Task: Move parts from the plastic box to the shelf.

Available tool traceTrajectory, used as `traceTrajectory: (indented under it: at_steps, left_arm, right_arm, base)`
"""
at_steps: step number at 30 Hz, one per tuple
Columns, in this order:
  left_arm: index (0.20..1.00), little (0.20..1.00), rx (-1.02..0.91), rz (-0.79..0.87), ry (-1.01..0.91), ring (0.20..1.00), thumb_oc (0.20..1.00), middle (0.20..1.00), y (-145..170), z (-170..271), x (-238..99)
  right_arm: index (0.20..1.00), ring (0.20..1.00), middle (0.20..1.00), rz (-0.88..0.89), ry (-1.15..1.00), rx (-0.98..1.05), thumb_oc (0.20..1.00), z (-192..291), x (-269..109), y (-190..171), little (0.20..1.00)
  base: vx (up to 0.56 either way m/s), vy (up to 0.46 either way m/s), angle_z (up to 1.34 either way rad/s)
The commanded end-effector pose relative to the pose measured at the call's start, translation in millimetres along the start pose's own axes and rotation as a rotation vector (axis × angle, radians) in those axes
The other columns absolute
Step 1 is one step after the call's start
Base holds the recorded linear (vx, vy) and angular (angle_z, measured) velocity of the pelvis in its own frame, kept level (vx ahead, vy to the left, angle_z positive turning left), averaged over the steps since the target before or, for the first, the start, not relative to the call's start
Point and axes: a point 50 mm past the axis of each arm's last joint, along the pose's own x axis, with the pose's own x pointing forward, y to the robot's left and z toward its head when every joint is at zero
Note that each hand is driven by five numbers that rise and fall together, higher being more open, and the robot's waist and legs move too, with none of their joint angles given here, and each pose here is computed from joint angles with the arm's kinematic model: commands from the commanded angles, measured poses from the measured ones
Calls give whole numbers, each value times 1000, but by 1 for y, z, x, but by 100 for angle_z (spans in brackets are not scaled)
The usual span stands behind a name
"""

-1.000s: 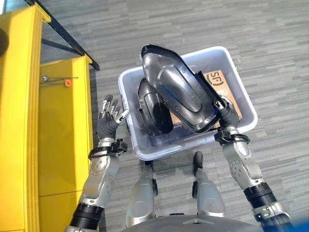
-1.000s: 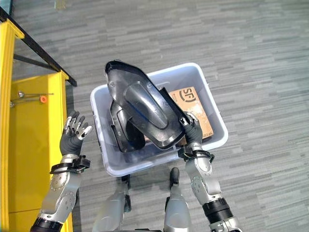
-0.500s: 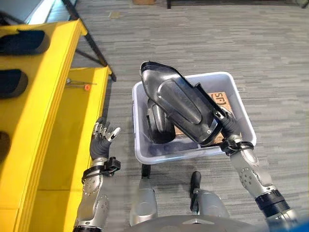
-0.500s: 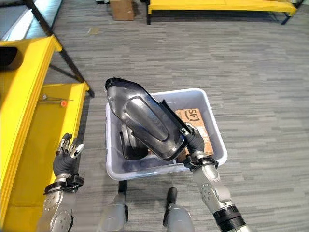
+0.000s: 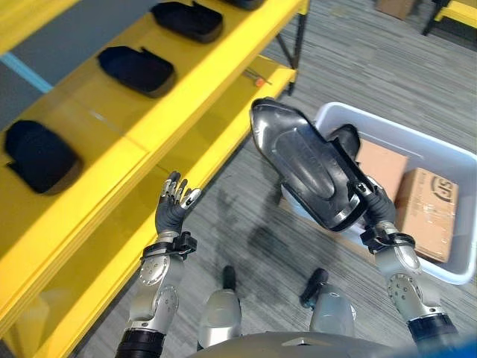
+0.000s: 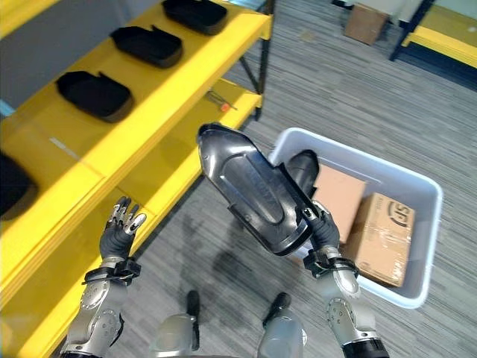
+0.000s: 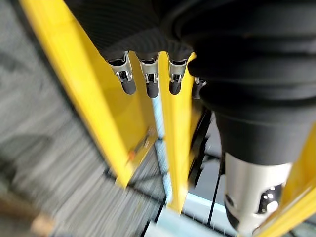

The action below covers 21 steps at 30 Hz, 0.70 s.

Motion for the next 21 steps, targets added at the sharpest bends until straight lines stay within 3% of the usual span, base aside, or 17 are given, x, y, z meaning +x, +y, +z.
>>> traceTrajectory:
  at_steps: [1,10,21]
  left_arm:
    - [1000,1000,55,-64,-135,1000,1000,1000,-1,30,-3]
    - [1000,1000,141,-151,-156,1000,1000,1000,-12,35,4]
    - [1000,1000,95,-154,-172,1000,1000,1000,-21,34,7]
  right_arm:
    - [200,200,200,117,-129,24,200,24,1,19,200]
    - [200,200,200,84,-87,106,200,8,-11,12,200]
    - [200,200,200,58,-73,118,200,6,-11,5,200]
  base:
    - [26,251,93]
    - [86,197,56]
    - [60,-17,33]
